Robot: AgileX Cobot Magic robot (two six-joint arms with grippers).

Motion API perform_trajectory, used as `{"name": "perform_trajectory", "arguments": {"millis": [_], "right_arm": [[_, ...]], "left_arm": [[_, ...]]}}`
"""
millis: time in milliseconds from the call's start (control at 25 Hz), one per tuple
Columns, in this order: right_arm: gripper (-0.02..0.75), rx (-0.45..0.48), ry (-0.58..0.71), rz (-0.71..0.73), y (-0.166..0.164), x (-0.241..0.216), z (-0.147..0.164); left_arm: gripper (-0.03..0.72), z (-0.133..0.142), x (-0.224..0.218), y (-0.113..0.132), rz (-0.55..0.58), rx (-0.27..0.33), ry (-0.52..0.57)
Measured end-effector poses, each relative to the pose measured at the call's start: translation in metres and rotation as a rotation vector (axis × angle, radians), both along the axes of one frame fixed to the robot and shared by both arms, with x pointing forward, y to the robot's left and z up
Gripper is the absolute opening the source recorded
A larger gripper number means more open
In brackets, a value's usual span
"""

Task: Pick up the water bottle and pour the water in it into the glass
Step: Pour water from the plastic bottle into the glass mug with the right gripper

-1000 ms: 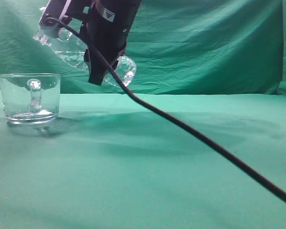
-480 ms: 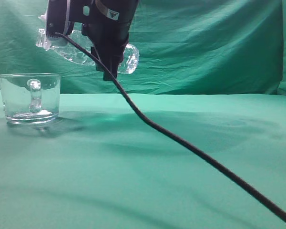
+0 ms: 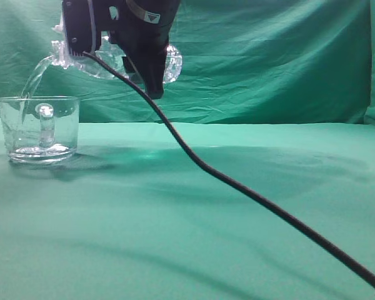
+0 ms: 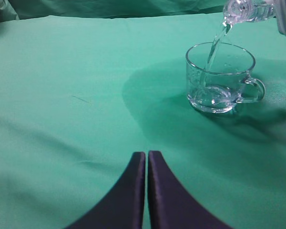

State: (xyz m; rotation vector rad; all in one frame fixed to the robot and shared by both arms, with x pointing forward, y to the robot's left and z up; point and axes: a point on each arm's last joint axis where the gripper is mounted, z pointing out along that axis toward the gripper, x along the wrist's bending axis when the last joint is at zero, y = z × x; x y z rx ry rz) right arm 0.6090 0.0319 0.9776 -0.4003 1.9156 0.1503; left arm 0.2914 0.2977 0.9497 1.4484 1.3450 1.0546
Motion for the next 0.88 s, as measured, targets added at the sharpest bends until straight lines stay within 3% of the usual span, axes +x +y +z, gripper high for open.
{"name": "perform_trajectory", "arguments": {"millis": [880], "right_arm": [[0.293, -0.017, -0.022, -0.013, -0.0016, 0.0011, 0.0014]], "left_arm": [[0.000, 0.0000, 0.0000, 0.0000, 0.000, 0.000, 0.000]]}}
